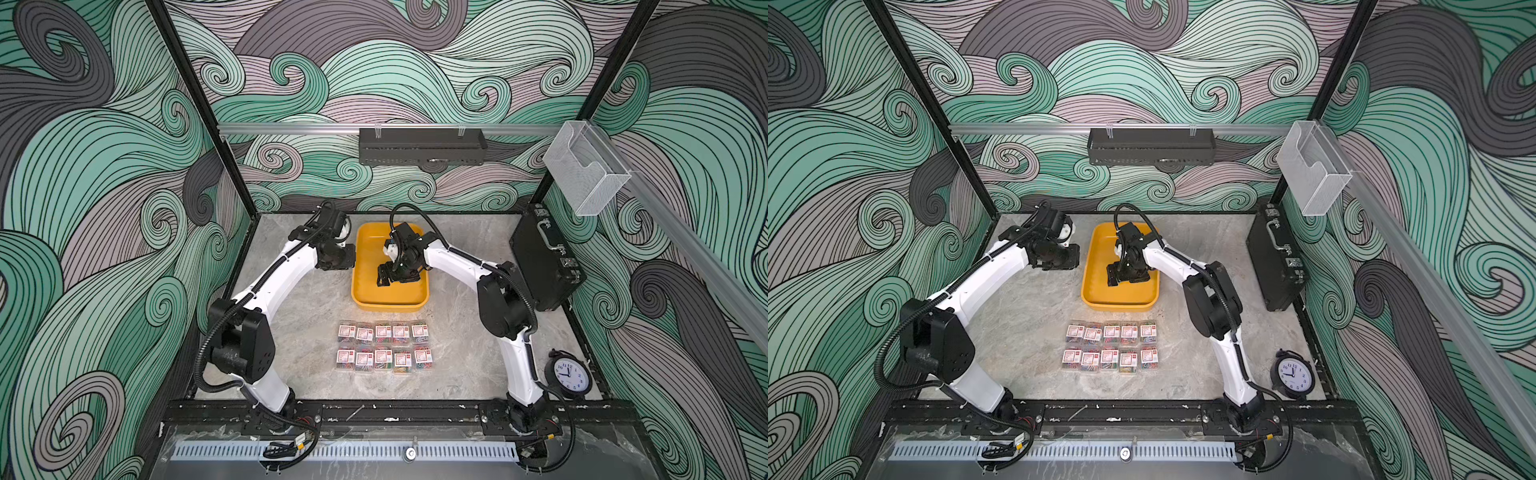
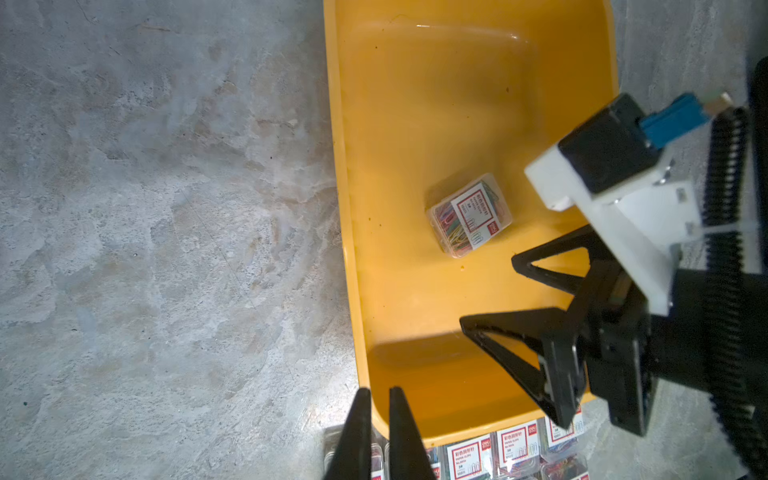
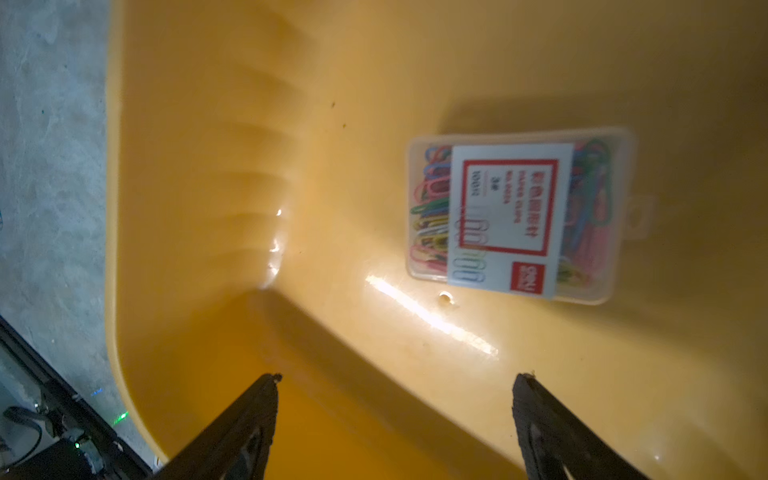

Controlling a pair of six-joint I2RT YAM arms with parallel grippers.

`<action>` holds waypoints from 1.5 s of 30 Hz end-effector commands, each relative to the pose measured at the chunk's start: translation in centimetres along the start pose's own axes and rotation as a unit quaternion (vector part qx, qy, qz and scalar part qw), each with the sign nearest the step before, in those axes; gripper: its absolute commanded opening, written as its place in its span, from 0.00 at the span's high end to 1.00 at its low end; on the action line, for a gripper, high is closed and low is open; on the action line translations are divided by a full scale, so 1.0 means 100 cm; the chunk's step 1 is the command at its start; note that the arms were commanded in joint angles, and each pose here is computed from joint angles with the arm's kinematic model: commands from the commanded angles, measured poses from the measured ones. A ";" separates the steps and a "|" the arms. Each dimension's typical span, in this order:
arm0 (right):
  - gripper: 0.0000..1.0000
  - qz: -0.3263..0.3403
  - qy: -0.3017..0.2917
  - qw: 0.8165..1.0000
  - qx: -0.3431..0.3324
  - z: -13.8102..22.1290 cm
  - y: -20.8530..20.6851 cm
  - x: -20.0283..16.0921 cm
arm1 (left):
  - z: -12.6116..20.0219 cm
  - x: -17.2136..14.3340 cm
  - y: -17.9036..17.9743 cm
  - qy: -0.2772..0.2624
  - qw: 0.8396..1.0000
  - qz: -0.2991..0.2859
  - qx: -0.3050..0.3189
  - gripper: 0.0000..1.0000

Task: Take the paper clips out of the storage box
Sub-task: Adjust the boxed paper clips in the storage box, then pick up the boxed paper clips from the storage box.

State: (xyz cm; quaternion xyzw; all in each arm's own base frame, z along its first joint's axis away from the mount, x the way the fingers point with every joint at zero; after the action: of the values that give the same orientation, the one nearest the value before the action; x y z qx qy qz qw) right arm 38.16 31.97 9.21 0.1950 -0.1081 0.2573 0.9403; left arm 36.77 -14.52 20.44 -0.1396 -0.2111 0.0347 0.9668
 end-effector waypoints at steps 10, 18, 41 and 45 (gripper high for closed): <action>0.09 -0.058 -0.023 0.998 0.002 -0.023 -0.024 0.035 | 0.012 -0.008 0.000 0.003 1.000 -0.010 0.007 0.89; 0.10 -0.026 -0.021 0.999 -0.018 -0.028 -0.030 0.048 | 0.010 -0.010 0.002 0.008 1.000 -0.009 0.011 0.89; 0.46 0.064 0.022 0.980 -0.188 -0.029 -0.033 0.033 | 0.007 -0.014 0.004 0.012 1.000 -0.005 0.012 0.89; 0.47 0.064 0.009 0.981 -0.183 -0.016 -0.027 0.037 | 0.007 -0.015 0.004 0.011 1.000 -0.004 0.011 0.89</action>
State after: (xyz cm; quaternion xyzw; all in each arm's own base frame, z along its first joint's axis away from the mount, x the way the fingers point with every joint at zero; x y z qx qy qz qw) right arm 42.70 32.81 6.40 0.0263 -0.1474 0.2967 0.9432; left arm 36.12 -14.35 19.54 -0.1307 -0.1988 0.0341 0.9707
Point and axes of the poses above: each gripper's point midway between its finger pads, its own z axis back along the fingers, its own y axis along the line the jaws close on, x = y × z, the point moved 3 cm from there along z, back along the fingers, and after that the axes turned 9 degrees about z, right-handed, at the moved point
